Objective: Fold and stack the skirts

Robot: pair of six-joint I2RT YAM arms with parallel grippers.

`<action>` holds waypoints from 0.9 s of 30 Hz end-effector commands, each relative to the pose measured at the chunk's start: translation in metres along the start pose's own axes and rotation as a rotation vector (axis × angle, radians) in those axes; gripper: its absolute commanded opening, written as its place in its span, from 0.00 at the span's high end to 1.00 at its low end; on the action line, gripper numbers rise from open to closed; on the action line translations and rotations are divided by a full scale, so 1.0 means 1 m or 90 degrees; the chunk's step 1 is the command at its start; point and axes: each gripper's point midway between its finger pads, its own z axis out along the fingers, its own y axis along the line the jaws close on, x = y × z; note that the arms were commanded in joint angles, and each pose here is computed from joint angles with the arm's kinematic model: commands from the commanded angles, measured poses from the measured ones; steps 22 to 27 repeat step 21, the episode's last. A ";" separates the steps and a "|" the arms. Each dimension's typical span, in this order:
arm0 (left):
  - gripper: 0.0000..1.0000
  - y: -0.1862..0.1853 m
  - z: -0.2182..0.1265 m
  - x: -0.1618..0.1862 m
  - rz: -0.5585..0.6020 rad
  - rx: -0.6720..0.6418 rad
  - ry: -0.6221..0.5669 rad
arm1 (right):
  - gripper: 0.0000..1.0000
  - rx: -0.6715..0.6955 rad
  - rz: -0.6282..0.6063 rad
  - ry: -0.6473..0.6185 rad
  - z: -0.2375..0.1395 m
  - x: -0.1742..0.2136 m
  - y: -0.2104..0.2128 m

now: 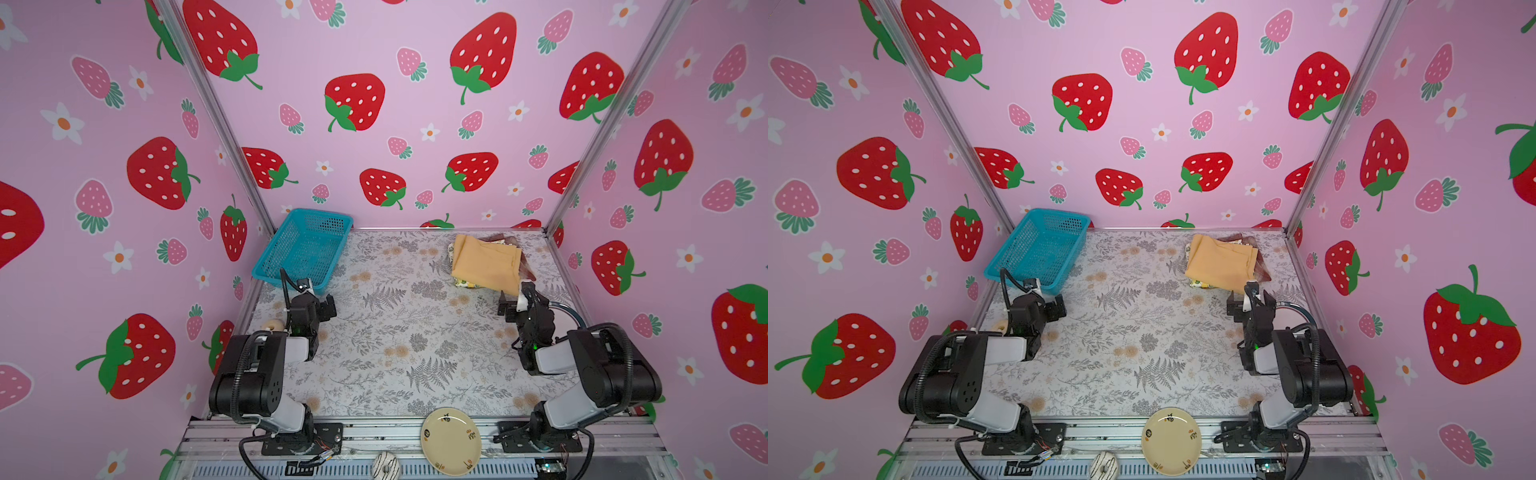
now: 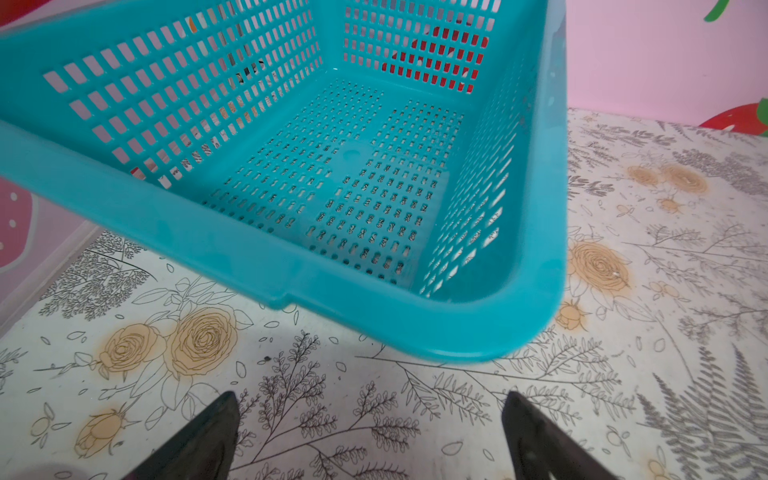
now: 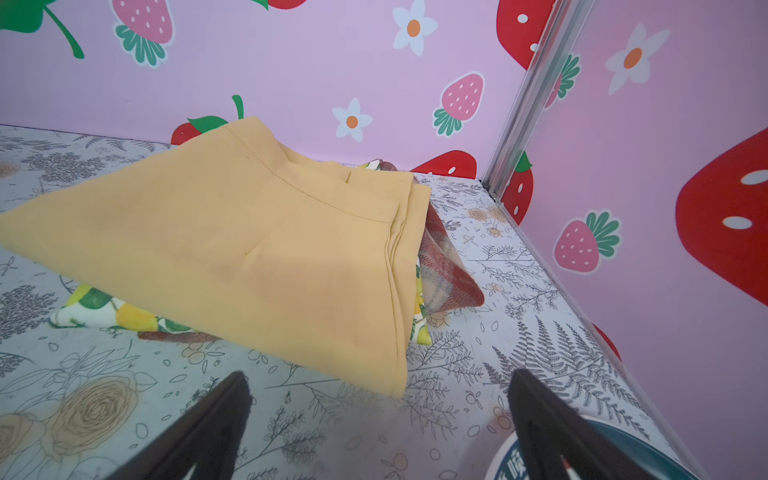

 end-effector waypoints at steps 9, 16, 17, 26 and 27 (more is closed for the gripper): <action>0.01 -0.003 0.004 -0.019 0.017 -0.008 -0.031 | 0.00 0.013 0.010 -0.012 0.003 -0.007 -0.005; 0.01 -0.002 0.003 -0.021 0.017 -0.012 -0.036 | 0.00 0.011 0.011 -0.007 0.005 -0.006 -0.004; 0.01 -0.002 0.003 -0.021 0.017 -0.012 -0.036 | 0.00 0.009 0.011 -0.006 0.006 -0.006 -0.004; 0.01 -0.002 0.003 -0.020 0.018 -0.012 -0.035 | 0.00 0.009 0.013 -0.010 0.005 -0.007 -0.005; 0.01 -0.002 0.003 -0.020 0.018 -0.012 -0.035 | 0.00 0.009 0.013 -0.010 0.005 -0.007 -0.005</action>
